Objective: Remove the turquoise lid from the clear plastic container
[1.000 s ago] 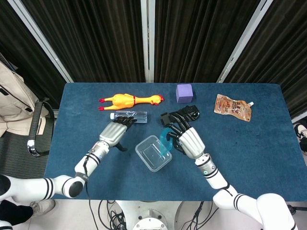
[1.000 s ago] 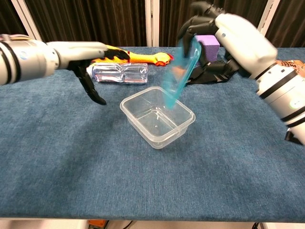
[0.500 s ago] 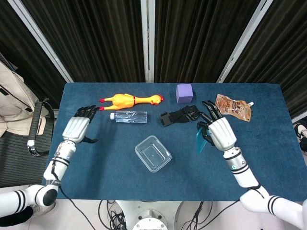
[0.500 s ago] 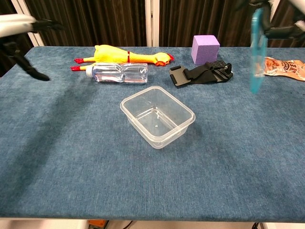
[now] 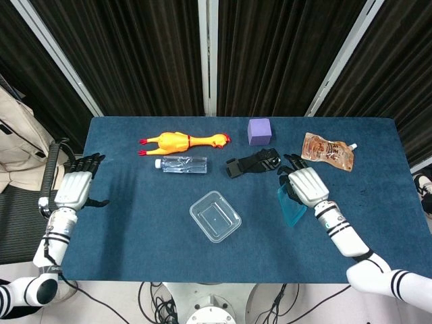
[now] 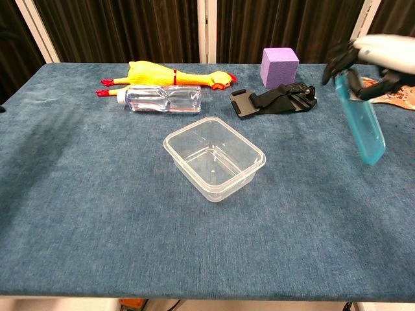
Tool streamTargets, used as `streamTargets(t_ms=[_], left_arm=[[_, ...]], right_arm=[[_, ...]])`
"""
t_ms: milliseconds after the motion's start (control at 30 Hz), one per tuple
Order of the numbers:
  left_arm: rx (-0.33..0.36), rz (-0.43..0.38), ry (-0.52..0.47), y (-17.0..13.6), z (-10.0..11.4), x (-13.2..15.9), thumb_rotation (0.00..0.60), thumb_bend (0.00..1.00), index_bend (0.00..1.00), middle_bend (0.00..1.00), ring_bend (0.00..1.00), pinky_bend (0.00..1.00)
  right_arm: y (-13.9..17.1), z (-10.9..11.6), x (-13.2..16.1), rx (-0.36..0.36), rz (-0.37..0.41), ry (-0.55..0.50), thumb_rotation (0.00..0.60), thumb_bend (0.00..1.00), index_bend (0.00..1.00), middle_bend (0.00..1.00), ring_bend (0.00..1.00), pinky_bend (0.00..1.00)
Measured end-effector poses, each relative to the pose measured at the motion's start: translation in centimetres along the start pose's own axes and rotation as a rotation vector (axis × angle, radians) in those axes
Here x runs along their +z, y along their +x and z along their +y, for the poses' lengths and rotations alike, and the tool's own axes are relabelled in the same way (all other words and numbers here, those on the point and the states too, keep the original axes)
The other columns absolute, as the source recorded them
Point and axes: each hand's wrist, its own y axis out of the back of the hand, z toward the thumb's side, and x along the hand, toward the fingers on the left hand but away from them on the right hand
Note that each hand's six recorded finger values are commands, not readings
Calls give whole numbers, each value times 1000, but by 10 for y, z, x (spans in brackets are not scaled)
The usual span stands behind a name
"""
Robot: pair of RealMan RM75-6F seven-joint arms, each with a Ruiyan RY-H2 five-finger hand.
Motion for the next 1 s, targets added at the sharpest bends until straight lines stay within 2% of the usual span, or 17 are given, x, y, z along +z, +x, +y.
streamTargets(t_ms=[33, 67, 100, 133, 167, 233, 300, 467, 567, 633, 700, 900, 1000], left_arm=[[1, 8, -2, -2, 1, -4, 600, 19, 8, 0, 0, 0], [2, 13, -3, -3, 2, -7, 600, 19, 8, 0, 0, 0], [5, 19, -2, -5, 3, -10, 600, 19, 8, 0, 0, 0], [8, 23, 0, -6, 3, -13, 600, 18, 8, 0, 0, 0], [11, 28, 3, -7, 4, -15, 600, 19, 7, 0, 0, 0], [19, 38, 6, -9, 7, -21, 600, 18, 8, 0, 0, 0], [27, 51, 6, -11, 9, -27, 600, 19, 8, 0, 0, 0], [63, 77, 24, -17, 18, -43, 600, 19, 9, 0, 0, 0], [101, 79, 44, -21, 27, -51, 600, 19, 17, 2, 0, 0], [129, 74, 63, -26, 32, -56, 600, 19, 24, 6, 0, 0], [159, 69, 85, -33, 36, -61, 600, 19, 27, 11, 0, 0], [261, 49, 118, -62, 48, -69, 600, 19, 34, 21, 0, 0], [280, 35, 113, -84, 46, -69, 600, 18, 34, 21, 0, 0]], right_arm=[[-3, -2, 1, 21, -7, 5, 600, 447, 257, 112, 0, 0], [-6, -4, 2, 38, -14, 12, 600, 369, 104, 55, 0, 0], [-9, -5, 3, 54, -24, 22, 600, 306, 18, 18, 0, 0], [-12, -5, 4, 63, -32, 28, 600, 267, 0, 5, 0, 0], [-14, -5, 5, 70, -40, 31, 600, 200, 0, 0, 0, 0], [-17, -4, 9, 83, -56, 32, 600, 127, 0, 0, 0, 0], [-18, -2, 14, 88, -63, 26, 600, 102, 0, 0, 0, 0], [-5, 14, 11, 51, -82, 12, 600, 115, 0, 0, 0, 0], [9, 25, 2, -4, -104, -1, 600, 191, 0, 13, 0, 0], [23, 32, -6, -57, -121, -3, 600, 252, 0, 40, 0, 0], [41, 40, -16, -118, -142, -4, 600, 273, 0, 51, 0, 0], [113, 52, -43, -280, -213, -16, 600, 275, 0, 28, 0, 0], [154, 50, -52, -329, -246, -29, 600, 275, 0, 20, 0, 0]])
